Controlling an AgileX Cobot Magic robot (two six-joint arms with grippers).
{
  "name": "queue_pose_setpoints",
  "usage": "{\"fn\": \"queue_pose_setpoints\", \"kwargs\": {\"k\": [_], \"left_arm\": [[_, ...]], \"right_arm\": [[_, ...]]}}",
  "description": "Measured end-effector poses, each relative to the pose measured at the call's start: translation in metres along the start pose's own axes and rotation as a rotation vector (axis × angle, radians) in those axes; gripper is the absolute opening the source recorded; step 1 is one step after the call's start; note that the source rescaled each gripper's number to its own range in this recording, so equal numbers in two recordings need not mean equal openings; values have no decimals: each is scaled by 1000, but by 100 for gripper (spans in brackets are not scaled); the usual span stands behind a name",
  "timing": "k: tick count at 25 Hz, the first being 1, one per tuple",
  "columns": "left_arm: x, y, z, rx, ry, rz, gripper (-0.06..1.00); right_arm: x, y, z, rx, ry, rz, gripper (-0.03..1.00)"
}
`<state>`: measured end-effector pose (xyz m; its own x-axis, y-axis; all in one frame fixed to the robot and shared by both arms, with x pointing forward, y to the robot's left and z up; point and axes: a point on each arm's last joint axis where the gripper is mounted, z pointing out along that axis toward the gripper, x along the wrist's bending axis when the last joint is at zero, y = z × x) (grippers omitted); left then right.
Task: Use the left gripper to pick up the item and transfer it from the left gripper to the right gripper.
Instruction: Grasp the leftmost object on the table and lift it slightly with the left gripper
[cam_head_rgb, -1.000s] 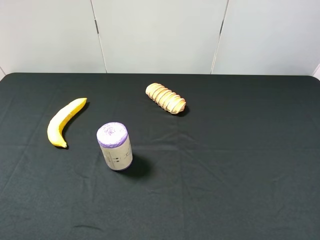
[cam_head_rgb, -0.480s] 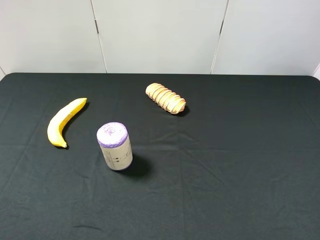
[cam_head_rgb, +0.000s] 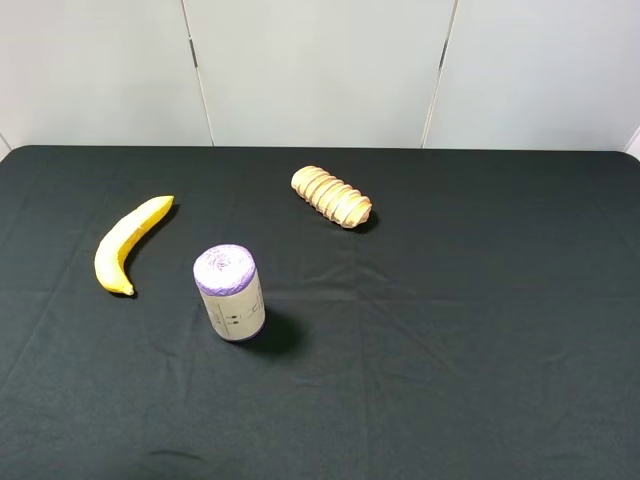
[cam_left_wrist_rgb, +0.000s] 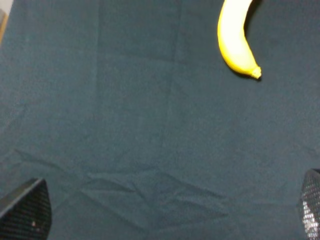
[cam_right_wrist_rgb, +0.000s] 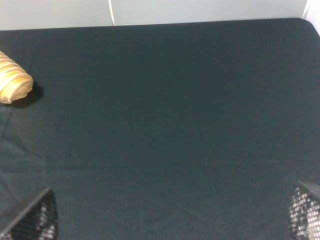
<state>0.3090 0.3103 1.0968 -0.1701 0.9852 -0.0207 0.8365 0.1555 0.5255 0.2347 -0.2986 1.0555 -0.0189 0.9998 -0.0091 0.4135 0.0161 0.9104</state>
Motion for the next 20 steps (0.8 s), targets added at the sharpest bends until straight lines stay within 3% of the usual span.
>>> {"fn": "queue_pose_setpoints", "kwargs": {"k": [11, 15, 20], "left_arm": [[-8, 63, 49, 183, 5, 29, 100], [-32, 82, 96, 272, -32, 124, 100], [-56, 89, 146, 388, -35, 143, 99]], "right_arm": [[0, 0, 0, 0, 0, 0, 100], [0, 0, 0, -1, 0, 0, 100], [0, 0, 0, -1, 0, 0, 100]]}}
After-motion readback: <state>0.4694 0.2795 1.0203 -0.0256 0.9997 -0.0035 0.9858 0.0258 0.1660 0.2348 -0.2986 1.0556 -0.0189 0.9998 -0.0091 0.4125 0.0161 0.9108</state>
